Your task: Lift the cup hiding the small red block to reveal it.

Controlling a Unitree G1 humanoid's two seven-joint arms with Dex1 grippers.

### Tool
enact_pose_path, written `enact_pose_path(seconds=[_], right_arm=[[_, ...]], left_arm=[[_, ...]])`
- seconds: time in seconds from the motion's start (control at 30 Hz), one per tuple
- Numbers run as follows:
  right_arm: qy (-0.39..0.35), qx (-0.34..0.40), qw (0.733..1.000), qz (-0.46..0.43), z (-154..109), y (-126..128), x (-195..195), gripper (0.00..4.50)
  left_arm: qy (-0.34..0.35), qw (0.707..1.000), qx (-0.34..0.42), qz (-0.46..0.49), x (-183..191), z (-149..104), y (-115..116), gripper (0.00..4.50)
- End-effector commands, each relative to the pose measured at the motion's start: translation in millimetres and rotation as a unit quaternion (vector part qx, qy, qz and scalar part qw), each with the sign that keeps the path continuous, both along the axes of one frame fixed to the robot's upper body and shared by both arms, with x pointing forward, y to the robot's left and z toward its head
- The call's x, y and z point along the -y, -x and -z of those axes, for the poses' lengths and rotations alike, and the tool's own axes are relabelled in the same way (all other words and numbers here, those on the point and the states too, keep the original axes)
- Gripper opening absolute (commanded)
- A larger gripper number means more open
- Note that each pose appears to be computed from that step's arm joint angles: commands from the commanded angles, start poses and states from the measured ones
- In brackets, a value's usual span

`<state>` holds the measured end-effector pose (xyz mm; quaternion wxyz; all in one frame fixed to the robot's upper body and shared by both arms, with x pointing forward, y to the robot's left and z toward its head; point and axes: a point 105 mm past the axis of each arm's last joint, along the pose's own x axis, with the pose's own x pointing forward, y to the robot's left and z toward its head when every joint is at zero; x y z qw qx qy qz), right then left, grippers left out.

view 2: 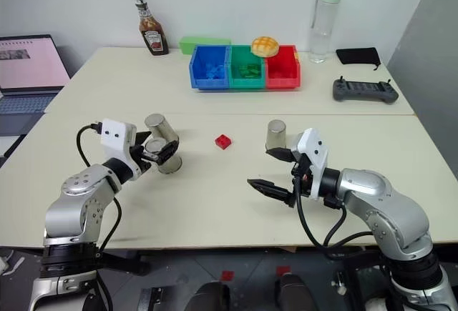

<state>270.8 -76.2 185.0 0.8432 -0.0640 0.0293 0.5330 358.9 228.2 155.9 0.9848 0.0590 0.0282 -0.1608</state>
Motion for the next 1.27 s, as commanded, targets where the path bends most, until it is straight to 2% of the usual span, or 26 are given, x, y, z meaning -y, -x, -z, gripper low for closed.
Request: enact_pose_path(seconds=[0.03,0.17,0.33,0.63,0.77,1.27], right_arm=[[-0.01,0.025,1.0,-0.002,-12,2,1,4.5],[-0.023,0.024,0.999,0.01,-18,-1,5,4.5],[-0.028,0.022,0.999,0.016,-24,-4,9,4.5],[-0.013,0.006,1.0,0.003,-24,-4,10,4.5],[-0.007,-0.004,1.0,-0.002,-23,-5,13,4.5],[0.0,-0.008,1.0,-0.008,-15,-4,20,4.5]], left_arm=[[-0.023,0.997,0.071,0.033,10,-40,5,4.47],[-0.066,0.993,0.069,0.073,20,-51,13,4.47],[-0.102,0.986,0.032,0.128,34,-46,27,4.47],[-0.056,0.983,-0.033,0.171,50,-30,38,4.47],[-0.041,0.985,-0.048,0.159,50,-22,40,4.47],[-0.063,0.98,-0.064,0.178,51,-13,46,4.47]])
